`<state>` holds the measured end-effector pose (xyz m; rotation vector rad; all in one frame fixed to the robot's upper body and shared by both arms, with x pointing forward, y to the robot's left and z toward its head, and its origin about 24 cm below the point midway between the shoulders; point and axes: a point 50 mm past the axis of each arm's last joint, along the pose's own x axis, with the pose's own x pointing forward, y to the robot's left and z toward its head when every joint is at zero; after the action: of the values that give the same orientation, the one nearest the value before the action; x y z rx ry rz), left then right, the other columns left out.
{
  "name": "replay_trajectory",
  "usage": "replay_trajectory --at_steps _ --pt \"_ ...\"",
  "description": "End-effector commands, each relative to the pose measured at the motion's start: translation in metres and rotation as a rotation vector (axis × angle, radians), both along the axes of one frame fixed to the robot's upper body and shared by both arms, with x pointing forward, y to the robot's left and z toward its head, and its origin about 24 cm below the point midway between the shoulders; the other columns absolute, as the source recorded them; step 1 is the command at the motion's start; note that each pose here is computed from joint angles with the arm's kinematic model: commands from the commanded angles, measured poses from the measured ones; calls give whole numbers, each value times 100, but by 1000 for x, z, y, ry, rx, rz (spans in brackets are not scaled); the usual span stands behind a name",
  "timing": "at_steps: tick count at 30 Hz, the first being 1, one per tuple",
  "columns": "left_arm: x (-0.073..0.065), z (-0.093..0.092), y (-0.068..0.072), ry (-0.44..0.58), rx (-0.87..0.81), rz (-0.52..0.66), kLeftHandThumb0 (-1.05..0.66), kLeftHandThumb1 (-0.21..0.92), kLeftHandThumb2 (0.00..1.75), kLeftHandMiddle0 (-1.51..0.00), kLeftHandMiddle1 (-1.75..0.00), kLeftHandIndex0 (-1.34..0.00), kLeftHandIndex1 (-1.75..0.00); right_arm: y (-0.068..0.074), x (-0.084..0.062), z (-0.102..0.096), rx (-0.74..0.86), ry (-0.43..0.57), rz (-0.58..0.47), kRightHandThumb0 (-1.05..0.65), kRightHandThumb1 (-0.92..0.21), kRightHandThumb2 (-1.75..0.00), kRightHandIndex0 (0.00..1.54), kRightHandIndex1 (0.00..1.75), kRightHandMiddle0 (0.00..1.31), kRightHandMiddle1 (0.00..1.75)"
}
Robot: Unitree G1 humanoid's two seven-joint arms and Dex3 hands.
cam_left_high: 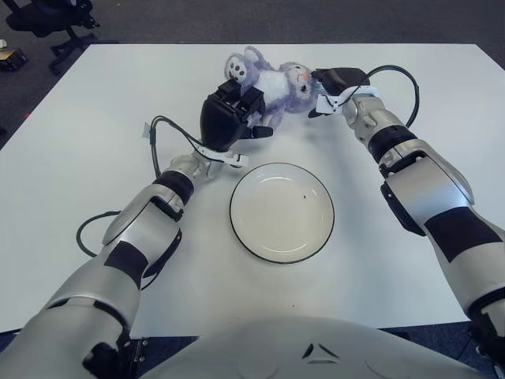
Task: Put the doll into the plate.
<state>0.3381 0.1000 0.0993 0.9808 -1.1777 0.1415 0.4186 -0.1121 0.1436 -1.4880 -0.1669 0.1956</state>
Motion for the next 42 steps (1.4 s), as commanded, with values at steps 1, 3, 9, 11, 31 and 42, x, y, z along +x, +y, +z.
replay_trajectory --at_steps 1,3,9,11,31,42 --pt "3 8 -1 -22 7 -10 -2 91 15 -102 -175 -82 -175 -6 0 -4 -19 18 -15 -66 -92 -8 32 0 40 0" --pt "3 8 -1 -19 5 -16 -1 91 15 -102 -175 -82 -175 -6 0 -4 -19 18 -15 -66 -92 -8 32 0 40 0" --pt "2 9 -1 2 -10 -49 5 72 49 -101 -175 -80 -175 -7 -1 -5 -17 21 -14 -65 -92 -9 32 0 40 0" --pt "2 9 0 3 -11 -51 6 66 60 -101 -175 -80 -175 -7 -1 -5 -17 21 -14 -65 -92 -9 32 0 40 0" --pt "-2 9 10 38 -22 -100 8 51 84 -99 -175 -77 -175 -9 0 -4 -17 23 -15 -62 -92 -16 33 0 41 0" --pt "-16 10 18 14 -56 -158 1 60 68 -96 -175 -73 -175 -9 0 -4 -16 25 -15 -60 -92 -18 33 0 40 0"
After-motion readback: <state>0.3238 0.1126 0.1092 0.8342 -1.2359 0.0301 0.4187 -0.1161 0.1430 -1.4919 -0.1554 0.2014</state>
